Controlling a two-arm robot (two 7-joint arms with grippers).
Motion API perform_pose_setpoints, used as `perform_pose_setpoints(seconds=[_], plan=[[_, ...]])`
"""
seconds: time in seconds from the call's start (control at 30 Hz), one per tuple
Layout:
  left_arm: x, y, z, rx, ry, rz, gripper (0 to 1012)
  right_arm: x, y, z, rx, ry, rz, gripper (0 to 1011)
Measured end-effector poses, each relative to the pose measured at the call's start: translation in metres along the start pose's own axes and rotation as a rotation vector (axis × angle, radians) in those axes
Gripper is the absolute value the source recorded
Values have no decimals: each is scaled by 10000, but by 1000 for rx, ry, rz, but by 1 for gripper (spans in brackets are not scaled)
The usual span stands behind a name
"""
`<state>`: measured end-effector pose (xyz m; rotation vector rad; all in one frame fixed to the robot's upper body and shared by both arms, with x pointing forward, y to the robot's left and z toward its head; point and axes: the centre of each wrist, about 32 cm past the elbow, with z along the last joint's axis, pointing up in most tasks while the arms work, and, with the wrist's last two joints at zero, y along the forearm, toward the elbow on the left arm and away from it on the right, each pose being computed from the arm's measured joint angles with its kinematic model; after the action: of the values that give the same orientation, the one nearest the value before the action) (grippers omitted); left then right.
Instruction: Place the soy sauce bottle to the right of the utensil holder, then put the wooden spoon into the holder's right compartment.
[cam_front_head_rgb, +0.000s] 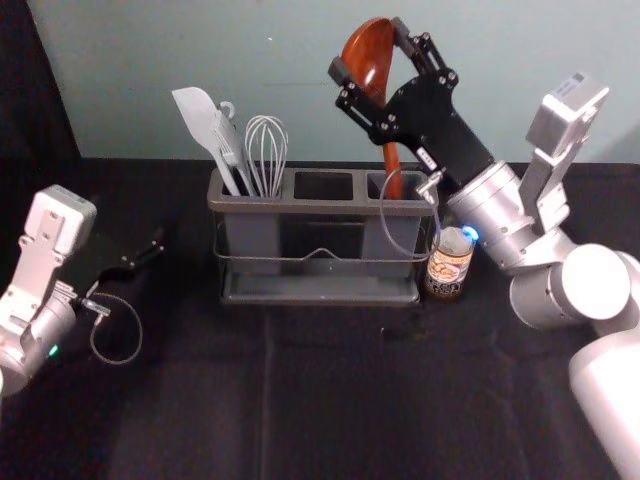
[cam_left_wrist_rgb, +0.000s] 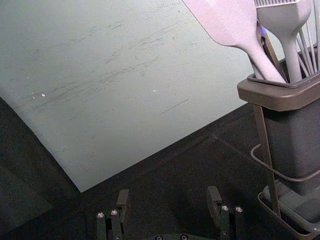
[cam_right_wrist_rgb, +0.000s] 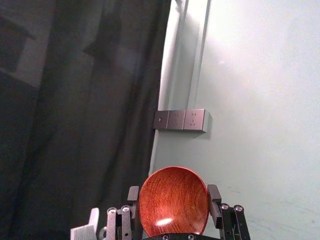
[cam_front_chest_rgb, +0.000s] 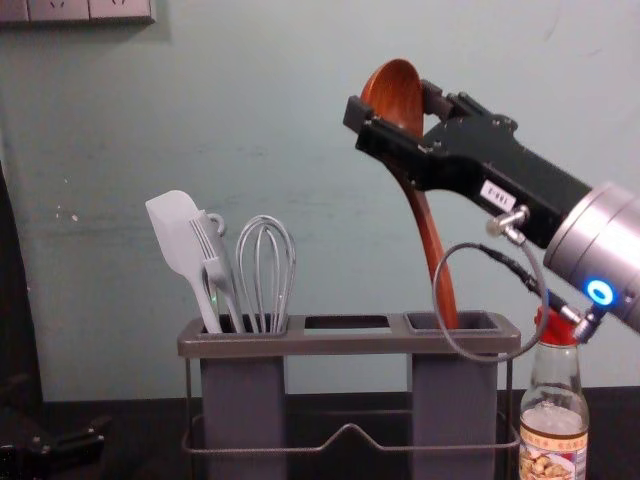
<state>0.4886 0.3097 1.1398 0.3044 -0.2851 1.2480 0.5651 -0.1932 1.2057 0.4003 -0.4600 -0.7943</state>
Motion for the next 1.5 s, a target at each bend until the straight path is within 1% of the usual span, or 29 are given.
perform_pose_setpoints(seconds=[0.27,0.47,0.8,1.37,1.43,1.47,1.5], plan=[[0,0,0,0,0,0,1000,-99,-102,-217,28,32,-6,837],[0,0,0,0,0,0,1000,-149,-193,-318,29,46,-27,837],[0,0,0,0,0,0,1000,-193,-330,-427,13,58,-55,837],[0,0,0,0,0,0,1000,-197,-439,-529,-19,58,-51,837],[0,0,0,0,0,0,1000,-197,-445,-534,-21,58,-51,854],[0,0,0,0,0,0,1000,-198,-451,-538,-22,59,-53,898],[0,0,0,0,0,0,1000,-199,-453,-539,-22,60,-54,916]])
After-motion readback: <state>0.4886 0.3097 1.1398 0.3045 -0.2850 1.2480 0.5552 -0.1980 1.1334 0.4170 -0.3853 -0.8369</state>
